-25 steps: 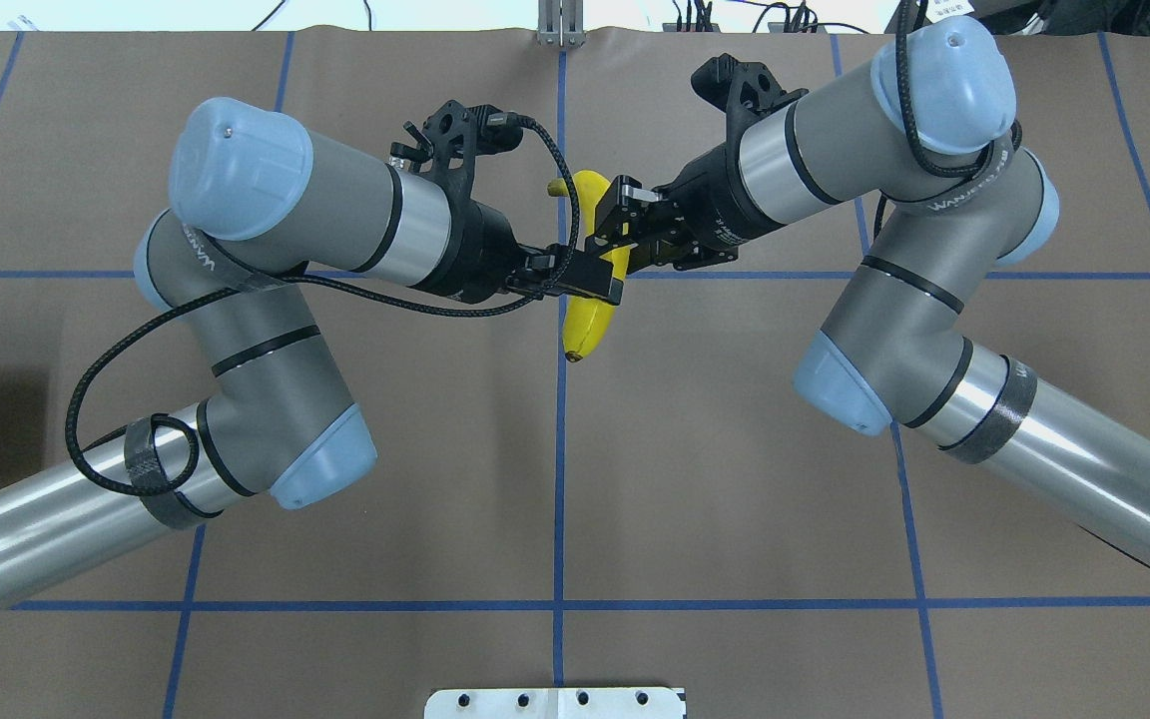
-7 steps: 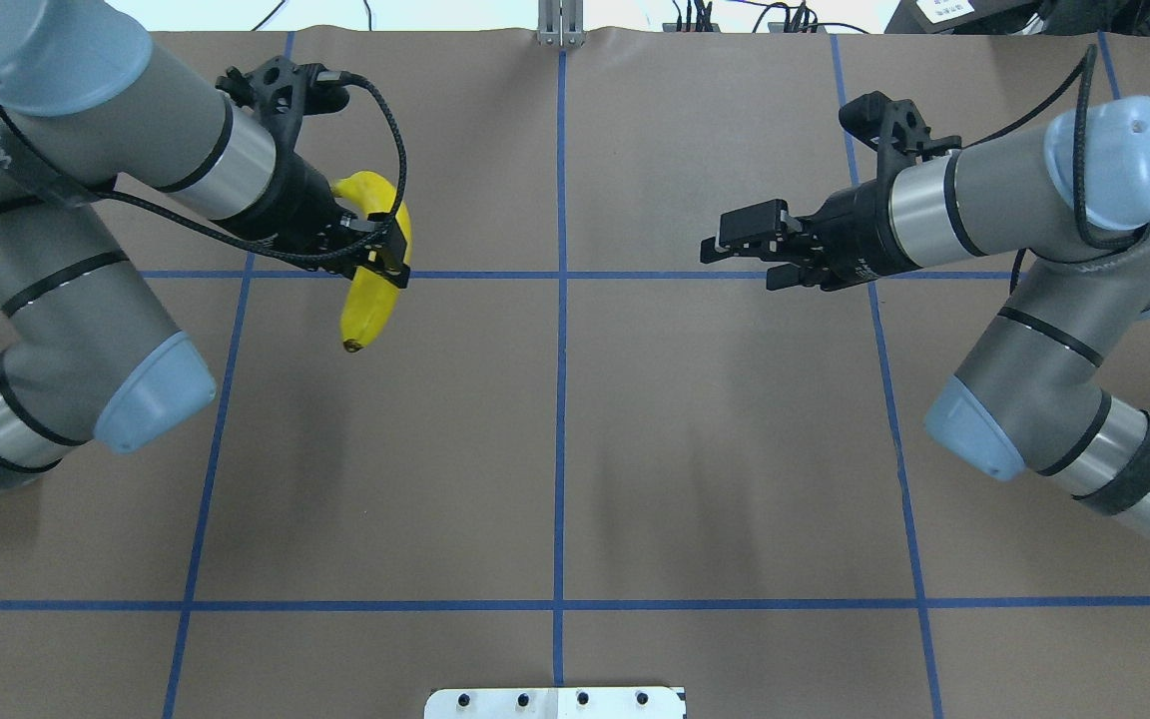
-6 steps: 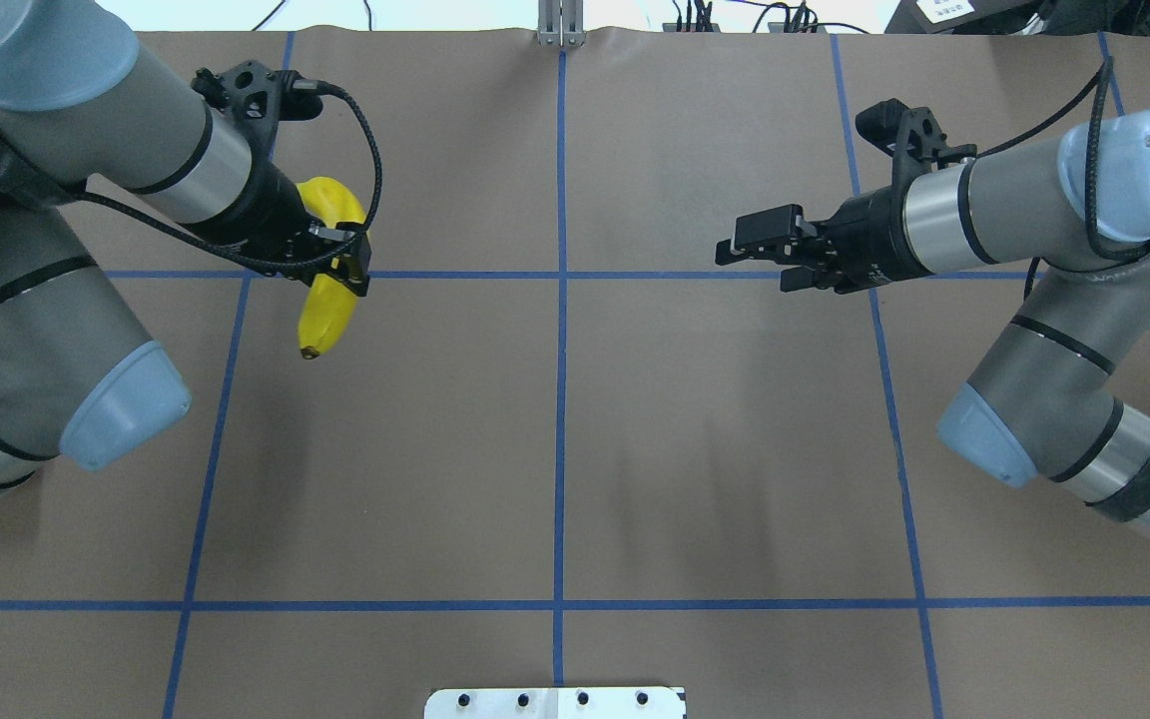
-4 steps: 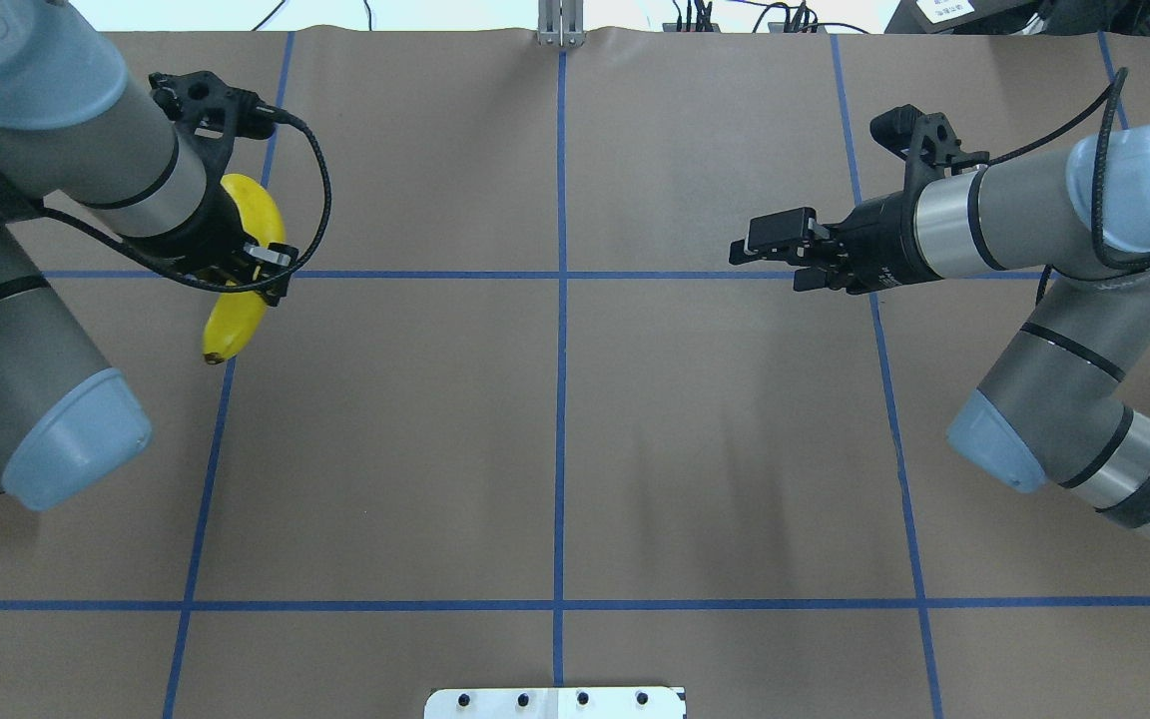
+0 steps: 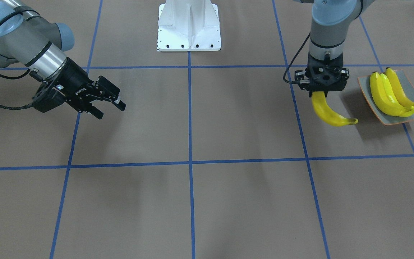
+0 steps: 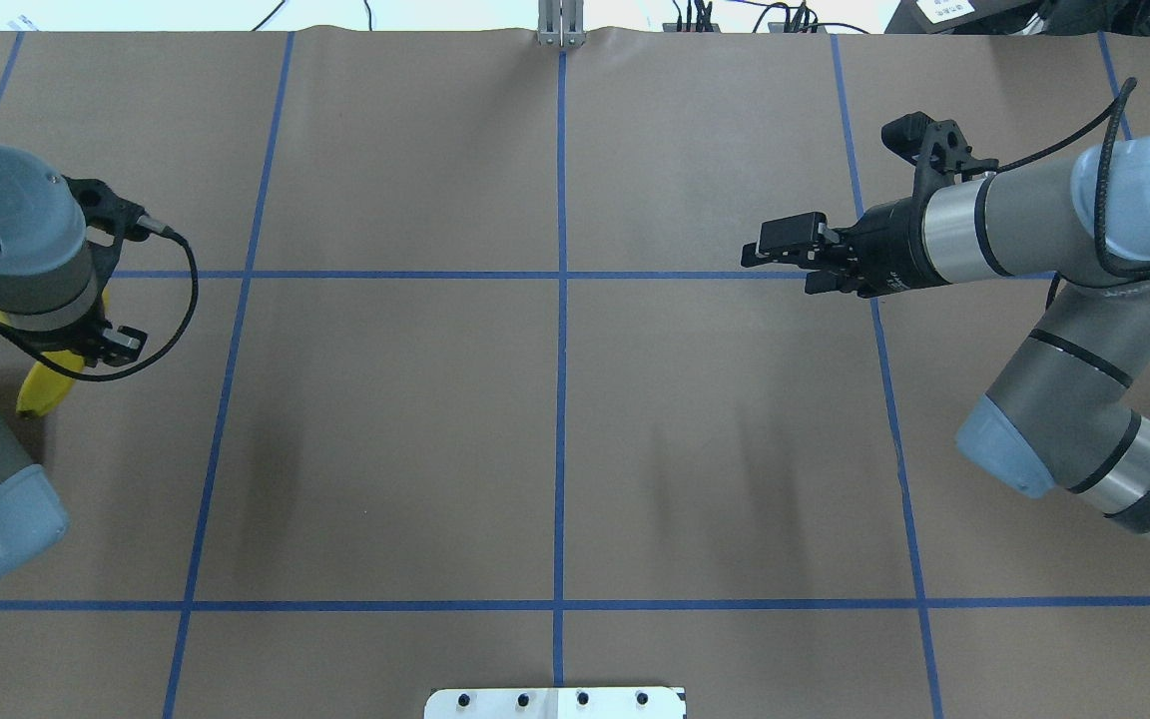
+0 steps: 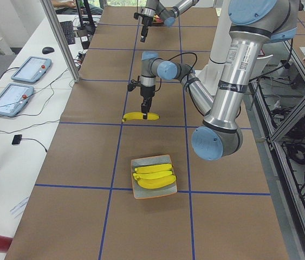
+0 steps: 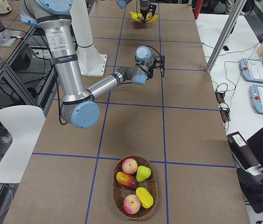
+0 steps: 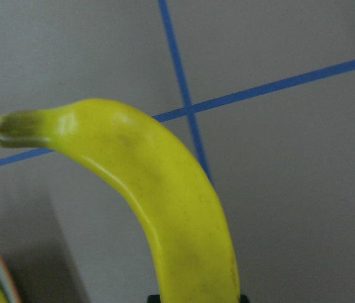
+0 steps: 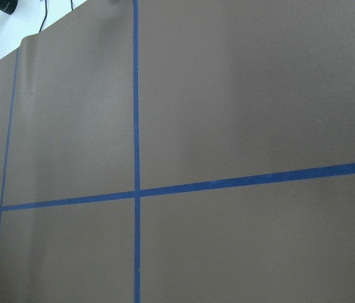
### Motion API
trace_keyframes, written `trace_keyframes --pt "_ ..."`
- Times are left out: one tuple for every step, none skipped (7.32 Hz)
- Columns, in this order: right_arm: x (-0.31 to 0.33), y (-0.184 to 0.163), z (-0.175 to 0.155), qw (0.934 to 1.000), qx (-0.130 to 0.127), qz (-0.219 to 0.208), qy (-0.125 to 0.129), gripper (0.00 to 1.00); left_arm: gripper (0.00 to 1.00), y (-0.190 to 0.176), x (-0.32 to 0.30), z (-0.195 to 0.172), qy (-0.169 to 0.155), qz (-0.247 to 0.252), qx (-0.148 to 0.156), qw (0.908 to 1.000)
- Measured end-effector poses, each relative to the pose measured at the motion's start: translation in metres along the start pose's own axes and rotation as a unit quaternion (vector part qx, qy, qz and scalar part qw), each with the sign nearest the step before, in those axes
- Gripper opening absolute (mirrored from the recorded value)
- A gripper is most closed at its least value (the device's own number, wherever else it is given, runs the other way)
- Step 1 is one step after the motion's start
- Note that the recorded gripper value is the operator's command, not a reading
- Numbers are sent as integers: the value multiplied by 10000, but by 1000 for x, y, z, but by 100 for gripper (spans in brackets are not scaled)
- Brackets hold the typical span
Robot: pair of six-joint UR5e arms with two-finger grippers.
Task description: Transfer all bananas from basket to plate
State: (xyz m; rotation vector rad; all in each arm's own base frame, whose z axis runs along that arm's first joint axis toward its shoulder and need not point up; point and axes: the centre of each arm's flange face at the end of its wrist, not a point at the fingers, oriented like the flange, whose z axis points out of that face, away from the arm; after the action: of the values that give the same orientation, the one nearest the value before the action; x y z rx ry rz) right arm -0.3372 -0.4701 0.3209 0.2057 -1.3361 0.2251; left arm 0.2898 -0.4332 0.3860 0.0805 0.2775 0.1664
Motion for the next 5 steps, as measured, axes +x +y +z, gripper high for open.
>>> trace_keyframes --pt "1 0 0 10000 8 4 8 100 0 10 -14 21 -326 -36 -188 9993" --pt "1 0 1 10000 14 4 11 100 0 16 -23 36 -569 -65 -388 9976" --pt "1 0 1 10000 24 4 13 100 0 20 -30 50 -749 -70 -578 9955" --pt "1 0 1 10000 32 4 16 100 0 22 -34 63 -864 25 -732 9936" --pt "1 0 1 10000 36 6 17 100 0 22 -37 73 -935 204 -854 9917"
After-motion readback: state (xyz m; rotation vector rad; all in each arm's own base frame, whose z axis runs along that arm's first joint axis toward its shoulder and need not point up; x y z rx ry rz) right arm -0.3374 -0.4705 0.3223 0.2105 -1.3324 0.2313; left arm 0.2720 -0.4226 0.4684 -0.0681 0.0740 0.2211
